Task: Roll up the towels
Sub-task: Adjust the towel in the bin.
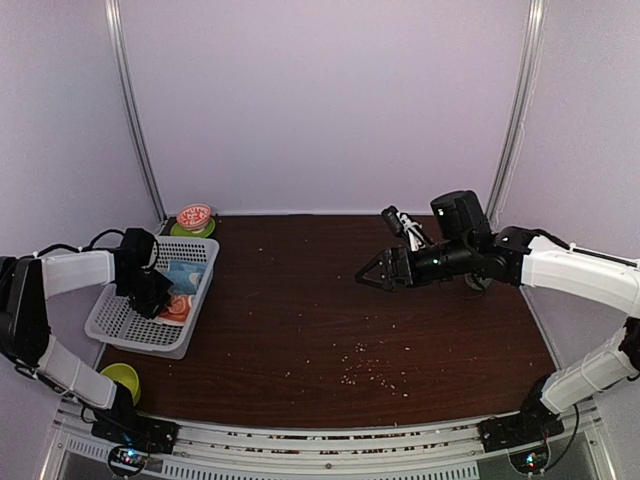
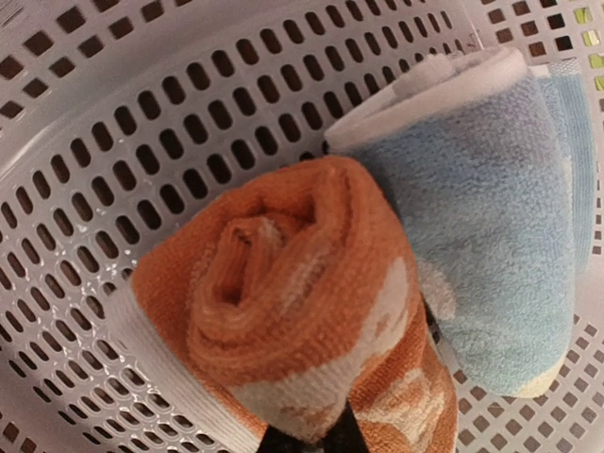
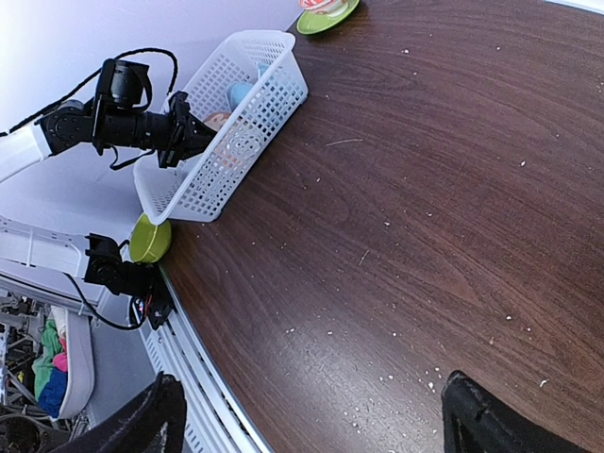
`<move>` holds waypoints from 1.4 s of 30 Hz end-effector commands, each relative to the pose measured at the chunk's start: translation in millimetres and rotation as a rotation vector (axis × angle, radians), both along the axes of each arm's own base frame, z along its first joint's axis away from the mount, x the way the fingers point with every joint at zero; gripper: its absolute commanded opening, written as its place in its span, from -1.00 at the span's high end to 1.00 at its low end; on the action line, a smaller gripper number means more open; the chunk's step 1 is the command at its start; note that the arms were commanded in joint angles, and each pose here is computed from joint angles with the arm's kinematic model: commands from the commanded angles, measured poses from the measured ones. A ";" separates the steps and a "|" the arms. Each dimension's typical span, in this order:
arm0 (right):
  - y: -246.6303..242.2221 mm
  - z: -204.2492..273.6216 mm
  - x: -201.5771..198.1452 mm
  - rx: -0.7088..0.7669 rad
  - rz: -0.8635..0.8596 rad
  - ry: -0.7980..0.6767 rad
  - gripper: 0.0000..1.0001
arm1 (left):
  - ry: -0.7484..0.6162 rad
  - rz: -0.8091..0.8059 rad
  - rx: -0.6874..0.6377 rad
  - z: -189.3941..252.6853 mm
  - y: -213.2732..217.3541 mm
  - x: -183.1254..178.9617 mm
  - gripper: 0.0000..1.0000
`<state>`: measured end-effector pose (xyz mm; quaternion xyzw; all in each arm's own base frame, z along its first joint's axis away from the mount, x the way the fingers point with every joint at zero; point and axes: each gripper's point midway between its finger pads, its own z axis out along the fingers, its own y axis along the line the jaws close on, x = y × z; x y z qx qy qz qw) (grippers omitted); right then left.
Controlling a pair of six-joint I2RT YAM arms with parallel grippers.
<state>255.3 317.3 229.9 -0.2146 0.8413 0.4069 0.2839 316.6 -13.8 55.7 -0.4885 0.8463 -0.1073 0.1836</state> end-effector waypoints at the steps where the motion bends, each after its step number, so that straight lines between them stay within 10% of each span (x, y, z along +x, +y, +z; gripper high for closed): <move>1: 3.4 -0.1 1.4 0.006 0.022 0.003 -0.88 | -0.004 -0.015 -0.016 -3.3 -4.6 -11.0 0.99; 19: 5.5 -0.3 2.3 0.008 0.025 0.012 -0.88 | 0.065 -0.012 -0.029 -27.3 -6.1 -26.4 -0.59; 36: 3.5 -5.2 5.1 -0.010 0.018 0.022 -0.88 | -0.018 0.042 -0.082 -39.3 -11.0 -6.9 1.00; 42: 2.1 -6.8 5.8 -0.019 0.015 0.025 -0.87 | -0.151 0.085 -0.091 -33.8 -7.5 5.1 1.00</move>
